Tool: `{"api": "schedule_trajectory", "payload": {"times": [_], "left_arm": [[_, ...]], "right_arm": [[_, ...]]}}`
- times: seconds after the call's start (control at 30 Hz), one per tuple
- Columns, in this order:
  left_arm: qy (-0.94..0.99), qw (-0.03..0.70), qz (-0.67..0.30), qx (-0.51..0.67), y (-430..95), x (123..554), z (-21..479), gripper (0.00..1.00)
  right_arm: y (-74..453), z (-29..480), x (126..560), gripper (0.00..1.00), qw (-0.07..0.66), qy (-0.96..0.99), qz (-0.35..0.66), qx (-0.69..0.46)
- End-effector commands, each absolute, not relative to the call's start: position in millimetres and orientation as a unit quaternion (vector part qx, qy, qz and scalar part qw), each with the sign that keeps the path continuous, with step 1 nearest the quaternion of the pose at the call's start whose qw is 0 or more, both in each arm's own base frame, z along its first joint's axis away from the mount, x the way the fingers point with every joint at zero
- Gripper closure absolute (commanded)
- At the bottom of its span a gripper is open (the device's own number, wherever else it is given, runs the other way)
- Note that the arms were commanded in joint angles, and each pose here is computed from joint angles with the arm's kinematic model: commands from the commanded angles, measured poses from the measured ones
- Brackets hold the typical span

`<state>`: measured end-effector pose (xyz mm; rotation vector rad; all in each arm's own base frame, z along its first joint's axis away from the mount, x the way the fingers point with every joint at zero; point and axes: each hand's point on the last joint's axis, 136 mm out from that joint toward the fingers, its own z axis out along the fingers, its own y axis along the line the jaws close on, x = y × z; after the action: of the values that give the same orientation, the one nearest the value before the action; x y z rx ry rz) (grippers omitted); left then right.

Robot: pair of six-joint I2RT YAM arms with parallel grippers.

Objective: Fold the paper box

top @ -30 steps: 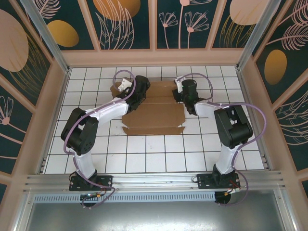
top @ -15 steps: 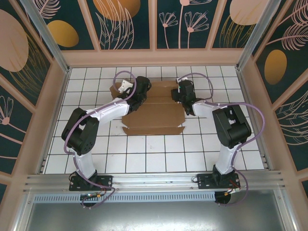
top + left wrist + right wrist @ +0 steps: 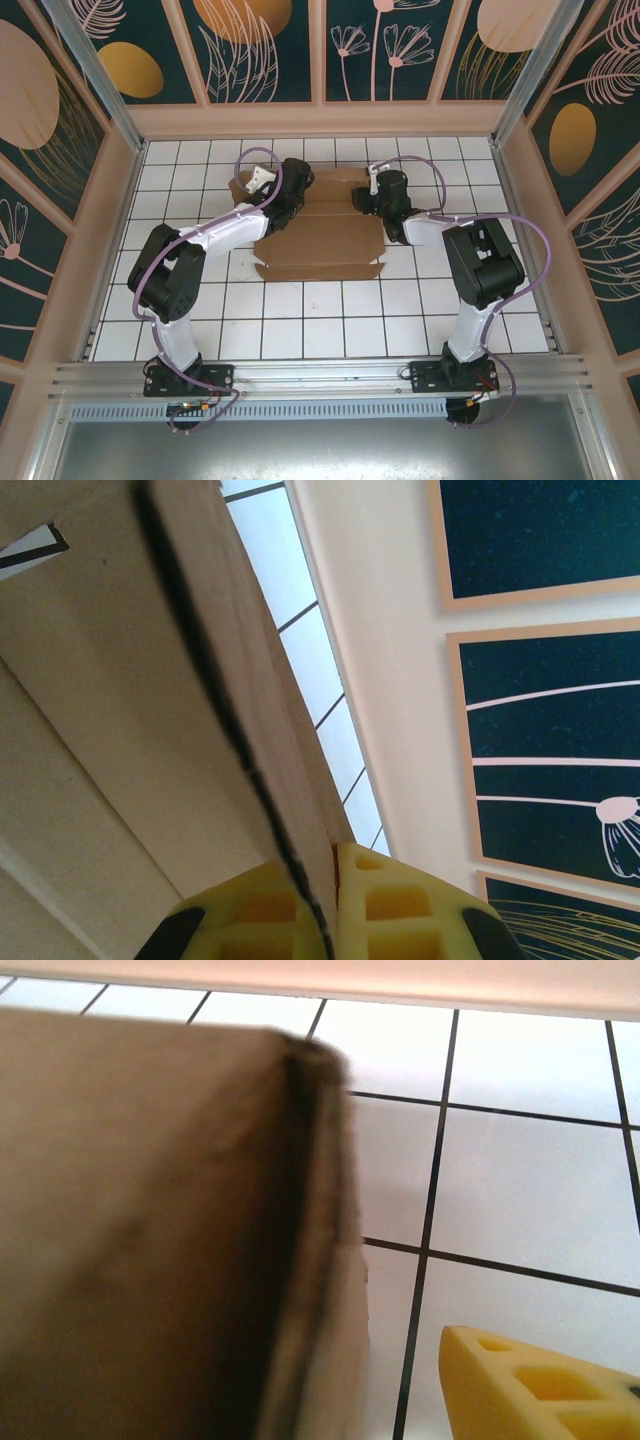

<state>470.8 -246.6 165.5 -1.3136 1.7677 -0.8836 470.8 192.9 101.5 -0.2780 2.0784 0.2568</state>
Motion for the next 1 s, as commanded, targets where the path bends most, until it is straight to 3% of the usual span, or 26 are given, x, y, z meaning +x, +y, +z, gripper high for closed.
{"api": "schedule_trajectory", "payload": {"times": [0.0, 0.33, 0.63, 0.97], "left_arm": [[0.767, 0.313, -0.255, -0.5, -239, 441, 93, 1.0], [0.766, 0.309, -0.283, -0.487, -238, 449, 98, 1.0], [0.772, 0.306, -0.281, -0.482, -239, 447, 96, 1.0], [0.785, 0.344, -0.244, -0.453, -234, 445, 106, 1.0]], "right_arm": [[180, 92, 459, 0.33, 0.486, 0.857, 0.132, -0.105], [187, 103, 438, 0.34, 0.517, 0.814, 0.22, -0.149], [186, 102, 460, 0.51, 0.52, 0.819, 0.177, -0.162], [194, 95, 470, 0.57, 0.518, 0.832, 0.095, -0.174]]}}
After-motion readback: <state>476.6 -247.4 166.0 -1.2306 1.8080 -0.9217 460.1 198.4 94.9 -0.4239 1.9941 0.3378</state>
